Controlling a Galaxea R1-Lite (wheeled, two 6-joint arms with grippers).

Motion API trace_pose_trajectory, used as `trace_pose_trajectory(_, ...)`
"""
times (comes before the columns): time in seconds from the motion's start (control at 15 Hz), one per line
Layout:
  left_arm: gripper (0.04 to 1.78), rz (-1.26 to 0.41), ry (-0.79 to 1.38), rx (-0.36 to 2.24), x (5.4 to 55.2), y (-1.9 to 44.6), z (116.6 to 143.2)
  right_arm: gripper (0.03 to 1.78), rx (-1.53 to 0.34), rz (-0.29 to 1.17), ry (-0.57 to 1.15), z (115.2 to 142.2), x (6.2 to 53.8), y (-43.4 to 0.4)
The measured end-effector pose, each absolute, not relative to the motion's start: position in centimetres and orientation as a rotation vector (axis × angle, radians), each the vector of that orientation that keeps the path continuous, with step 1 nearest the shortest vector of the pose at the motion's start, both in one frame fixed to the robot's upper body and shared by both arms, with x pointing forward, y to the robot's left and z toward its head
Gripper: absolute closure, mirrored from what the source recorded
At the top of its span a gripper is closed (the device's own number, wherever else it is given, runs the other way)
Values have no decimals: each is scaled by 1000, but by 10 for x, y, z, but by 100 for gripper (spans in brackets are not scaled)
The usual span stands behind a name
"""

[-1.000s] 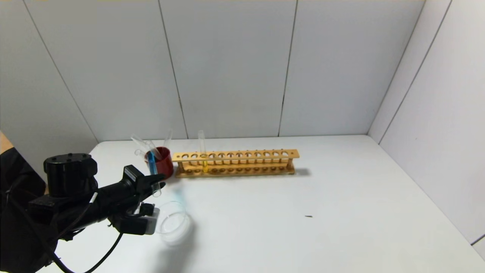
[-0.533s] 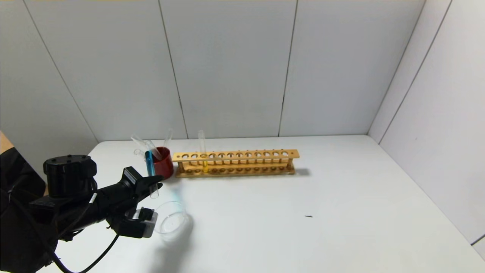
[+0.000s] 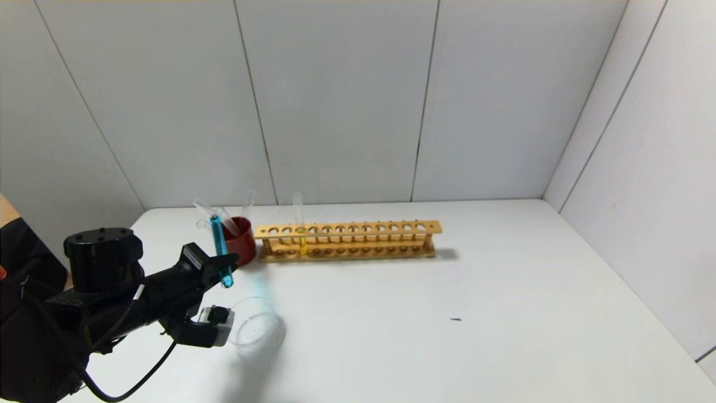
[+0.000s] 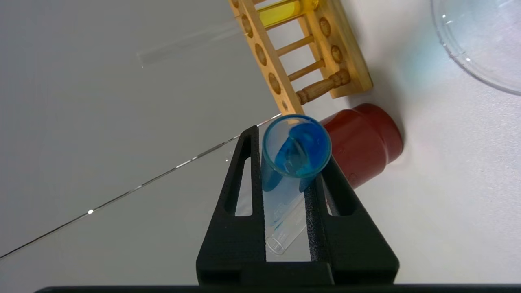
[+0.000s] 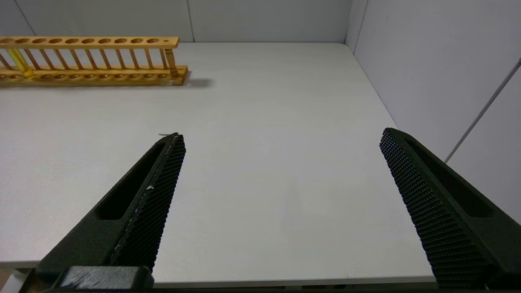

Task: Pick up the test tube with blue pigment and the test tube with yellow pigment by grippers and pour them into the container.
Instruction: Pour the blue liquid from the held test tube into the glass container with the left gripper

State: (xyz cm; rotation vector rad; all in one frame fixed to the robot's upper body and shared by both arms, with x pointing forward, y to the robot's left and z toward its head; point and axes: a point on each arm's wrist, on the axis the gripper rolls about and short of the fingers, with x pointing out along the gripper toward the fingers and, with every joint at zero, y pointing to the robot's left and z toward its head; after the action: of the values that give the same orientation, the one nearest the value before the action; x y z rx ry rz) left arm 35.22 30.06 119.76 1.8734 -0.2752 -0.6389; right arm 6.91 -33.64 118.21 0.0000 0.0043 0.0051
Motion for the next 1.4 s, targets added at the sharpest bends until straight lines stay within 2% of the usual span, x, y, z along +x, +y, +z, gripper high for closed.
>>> trace_pose_trajectory(0.8,149,-639,-280,1897,355,300,1188,6,0,5,4,1182,69,-336)
trace_pose_trajectory(1.4,149,-558,-333,1958,356,300,1187,6,0,4,5,1182,69,-336)
